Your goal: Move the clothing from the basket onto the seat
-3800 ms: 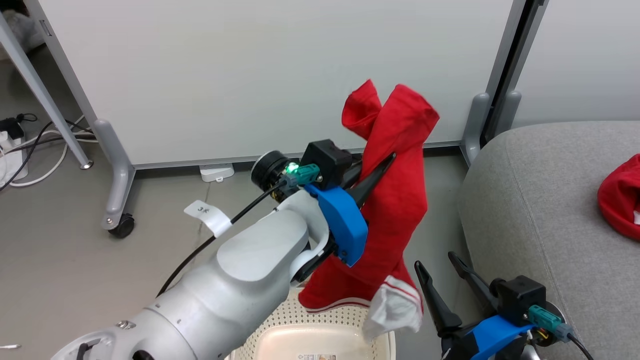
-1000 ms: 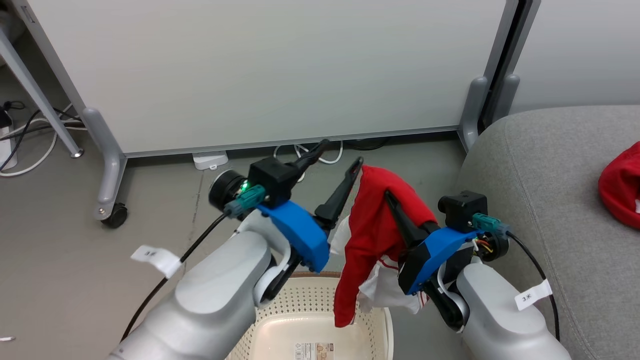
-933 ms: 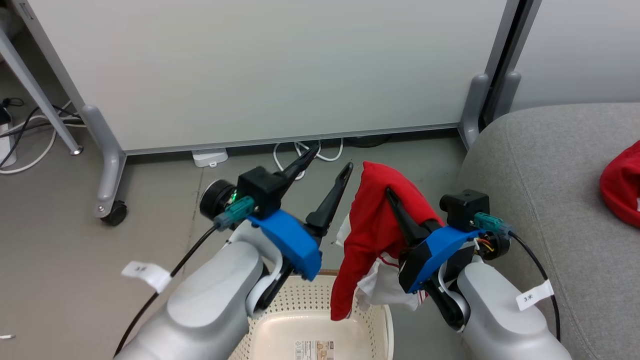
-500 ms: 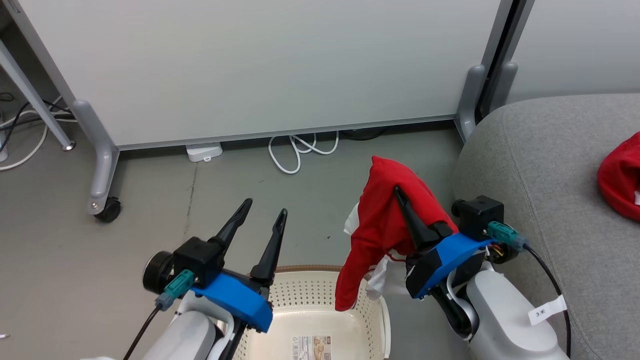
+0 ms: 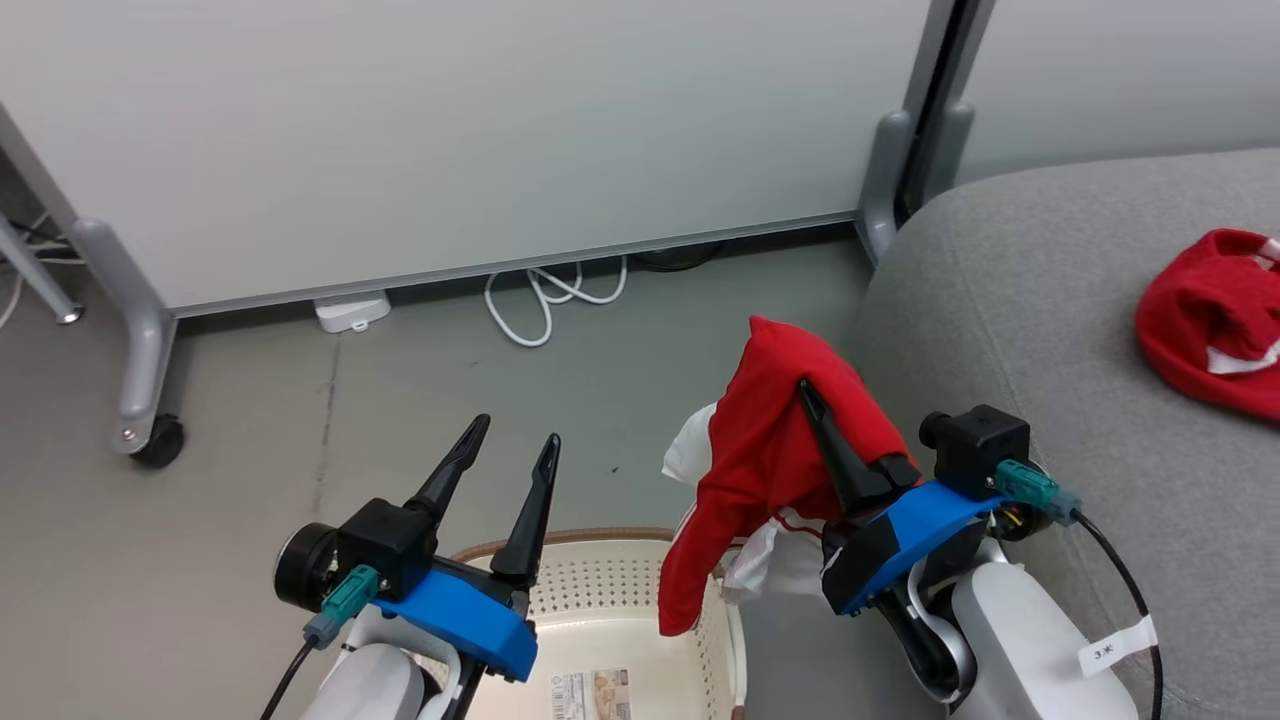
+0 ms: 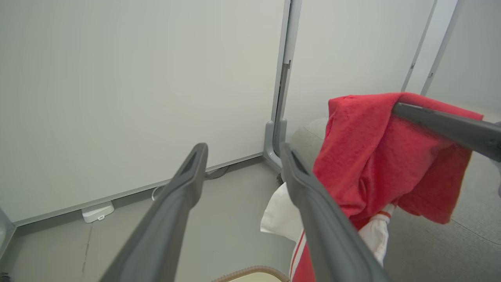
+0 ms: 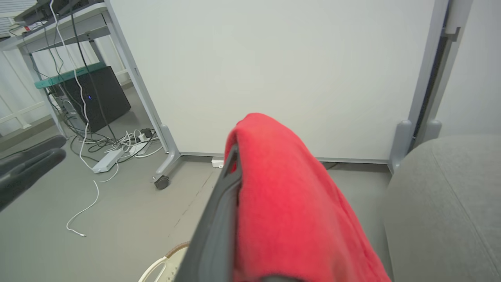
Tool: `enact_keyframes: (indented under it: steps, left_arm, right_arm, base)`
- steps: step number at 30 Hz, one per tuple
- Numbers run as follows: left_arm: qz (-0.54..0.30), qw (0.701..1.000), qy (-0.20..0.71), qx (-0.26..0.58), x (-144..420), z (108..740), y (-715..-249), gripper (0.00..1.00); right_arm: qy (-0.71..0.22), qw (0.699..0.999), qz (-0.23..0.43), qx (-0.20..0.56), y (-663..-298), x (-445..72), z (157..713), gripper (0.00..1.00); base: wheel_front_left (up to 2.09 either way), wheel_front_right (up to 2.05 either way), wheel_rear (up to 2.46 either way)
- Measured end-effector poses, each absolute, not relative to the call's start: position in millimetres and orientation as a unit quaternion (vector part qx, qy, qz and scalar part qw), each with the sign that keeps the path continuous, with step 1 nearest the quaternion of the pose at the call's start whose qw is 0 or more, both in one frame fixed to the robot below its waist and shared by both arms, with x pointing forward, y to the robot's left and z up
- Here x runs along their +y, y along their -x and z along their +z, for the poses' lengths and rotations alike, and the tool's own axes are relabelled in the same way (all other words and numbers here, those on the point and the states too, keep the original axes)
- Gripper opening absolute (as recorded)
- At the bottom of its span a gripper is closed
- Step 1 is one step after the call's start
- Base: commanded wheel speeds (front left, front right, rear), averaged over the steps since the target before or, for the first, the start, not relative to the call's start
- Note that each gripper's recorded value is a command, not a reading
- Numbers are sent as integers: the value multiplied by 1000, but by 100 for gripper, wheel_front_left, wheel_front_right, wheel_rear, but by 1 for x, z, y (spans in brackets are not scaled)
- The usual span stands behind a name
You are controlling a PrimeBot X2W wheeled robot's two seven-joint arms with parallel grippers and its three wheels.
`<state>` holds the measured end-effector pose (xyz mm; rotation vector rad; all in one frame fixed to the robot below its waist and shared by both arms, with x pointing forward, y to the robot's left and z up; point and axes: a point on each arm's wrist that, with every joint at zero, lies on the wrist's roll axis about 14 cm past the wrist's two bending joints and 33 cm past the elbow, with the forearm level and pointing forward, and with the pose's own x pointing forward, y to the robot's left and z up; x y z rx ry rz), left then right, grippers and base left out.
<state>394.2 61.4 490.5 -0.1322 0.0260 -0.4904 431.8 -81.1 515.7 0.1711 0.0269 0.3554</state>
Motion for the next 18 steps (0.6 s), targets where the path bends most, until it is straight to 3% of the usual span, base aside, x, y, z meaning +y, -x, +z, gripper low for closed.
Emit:
enact_keyframes:
  steps: [18]
  left_arm:
    - [-393,916,73,32,-52,475,-407,100]
  right_arm:
    - [-97,995,21,12,-390,-193,509,0]
  base:
    - [0,0,0]
